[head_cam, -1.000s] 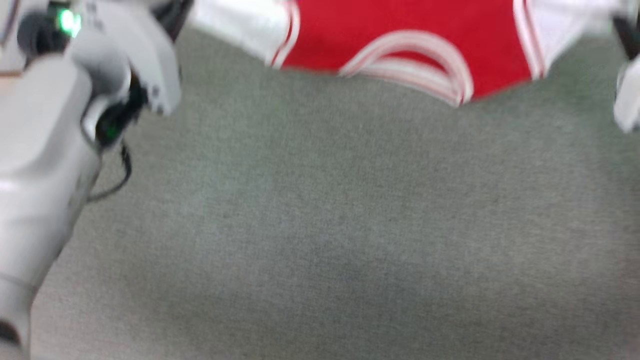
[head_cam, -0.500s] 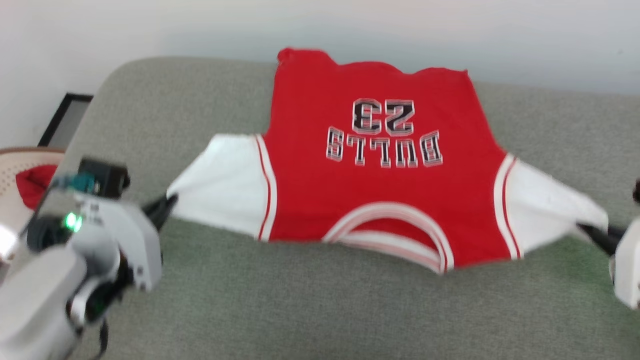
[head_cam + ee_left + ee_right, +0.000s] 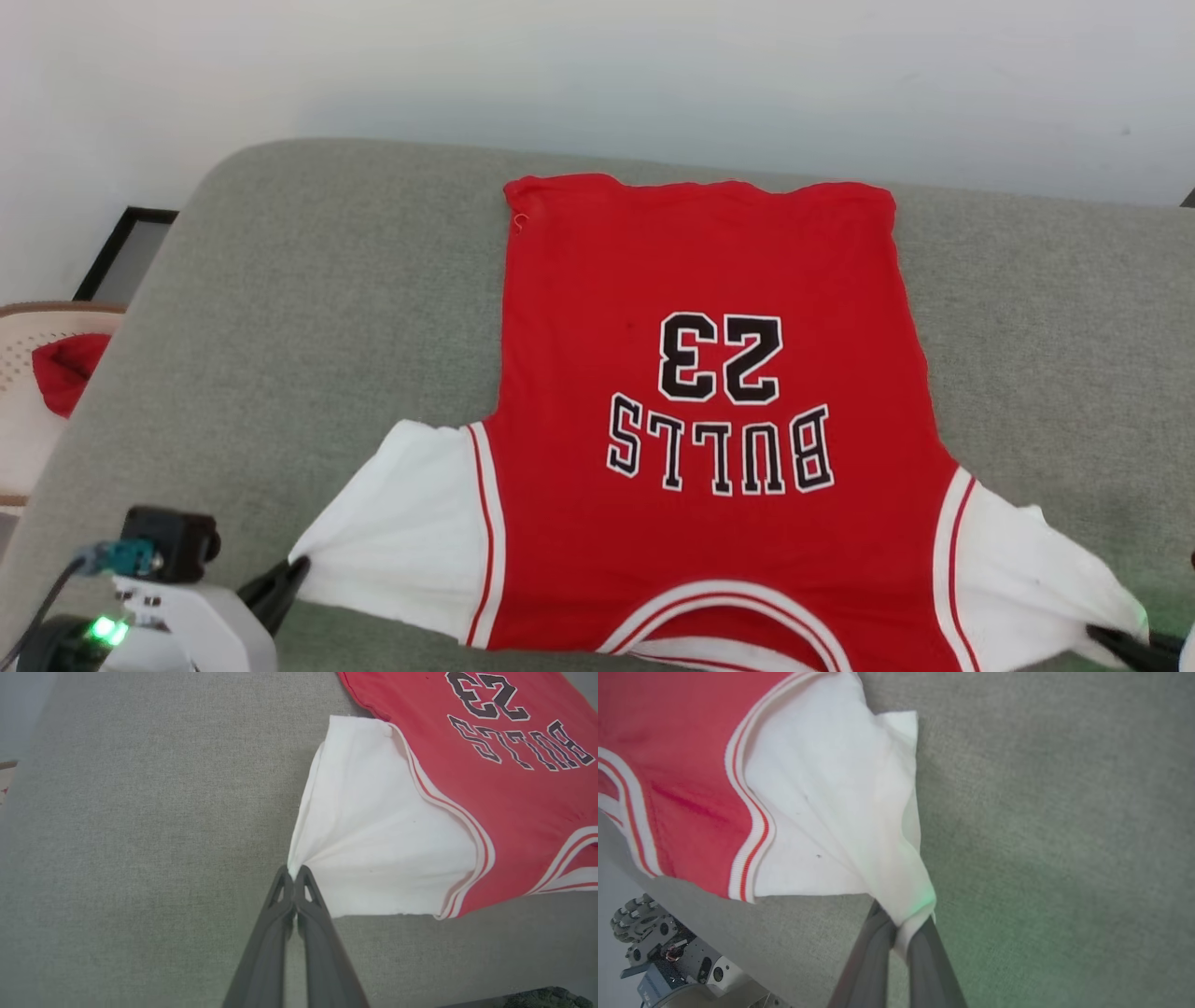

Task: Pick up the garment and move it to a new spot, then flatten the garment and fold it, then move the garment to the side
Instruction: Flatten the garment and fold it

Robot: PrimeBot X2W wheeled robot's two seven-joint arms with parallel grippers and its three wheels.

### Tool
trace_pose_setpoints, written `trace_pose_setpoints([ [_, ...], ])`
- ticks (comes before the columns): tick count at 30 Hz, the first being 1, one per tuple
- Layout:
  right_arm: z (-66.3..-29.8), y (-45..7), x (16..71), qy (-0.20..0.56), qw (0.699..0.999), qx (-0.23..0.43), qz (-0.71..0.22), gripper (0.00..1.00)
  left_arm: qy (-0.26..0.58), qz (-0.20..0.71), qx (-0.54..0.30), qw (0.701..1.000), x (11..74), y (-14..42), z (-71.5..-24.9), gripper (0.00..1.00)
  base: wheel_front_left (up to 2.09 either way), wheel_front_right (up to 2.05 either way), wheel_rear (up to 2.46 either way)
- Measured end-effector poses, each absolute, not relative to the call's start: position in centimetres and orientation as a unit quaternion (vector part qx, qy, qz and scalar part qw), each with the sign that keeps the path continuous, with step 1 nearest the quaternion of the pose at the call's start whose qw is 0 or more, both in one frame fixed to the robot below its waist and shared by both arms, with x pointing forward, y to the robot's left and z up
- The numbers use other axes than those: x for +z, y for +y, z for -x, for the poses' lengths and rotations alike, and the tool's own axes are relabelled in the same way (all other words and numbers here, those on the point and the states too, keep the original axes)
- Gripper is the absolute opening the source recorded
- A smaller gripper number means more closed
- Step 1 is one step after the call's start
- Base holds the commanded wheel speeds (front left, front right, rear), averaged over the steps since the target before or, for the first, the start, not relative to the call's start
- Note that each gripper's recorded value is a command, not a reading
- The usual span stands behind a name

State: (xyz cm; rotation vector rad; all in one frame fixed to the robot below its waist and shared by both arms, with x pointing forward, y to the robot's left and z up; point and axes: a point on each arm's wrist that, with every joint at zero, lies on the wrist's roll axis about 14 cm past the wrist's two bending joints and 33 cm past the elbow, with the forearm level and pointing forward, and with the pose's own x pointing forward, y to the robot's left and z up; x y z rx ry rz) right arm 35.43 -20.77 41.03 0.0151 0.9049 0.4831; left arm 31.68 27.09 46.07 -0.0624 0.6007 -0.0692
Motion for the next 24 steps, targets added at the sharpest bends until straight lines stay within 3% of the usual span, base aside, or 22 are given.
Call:
trace_pose_setpoints([
  [12, -34.2, -19.4, 40.9, 0.433, 0.87, 0.234, -0.009, 0.0, 0.295, 0.058, -0.022, 0.954, 44.9, 26.5, -31.1, 0.0, 0.0, 0.0, 0.0],
  [13, -34.2, -19.2, 41.0, 0.432, 0.871, 0.234, -0.007, 0.04, 0.29, 0.059, -0.019, 0.955, 44.9, 26.4, -31.3, 0.0, 0.0, 0.0, 0.0],
  [18, -34.4, -19.0, 41.4, 0.427, 0.875, 0.228, 0.011, 0.44, 0.286, 0.065, -0.019, 0.956, 44.7, 26.0, -31.6, 0.0, 0.0, 0.0, 0.0],
  [20, -34.5, -18.8, 41.7, 0.426, 0.876, 0.227, 0.015, 0.65, 0.285, 0.066, -0.019, 0.956, 44.6, 25.9, -31.7, 0.0, 0.0, 0.0, 0.0],
  [22, -34.5, -18.5, 42.1, 0.422, 0.877, 0.229, 0.022, 0.97, 0.283, 0.067, -0.019, 0.957, 44.6, 25.8, -31.7, 0.0, 0.0, 0.0, 0.0],
  [24, -34.6, -18.2, 42.7, 0.418, 0.878, 0.231, 0.031, 1.0, 0.282, 0.066, -0.019, 0.957, 44.6, 25.8, -31.8, 0.0, 0.0, 0.0, 0.0],
])
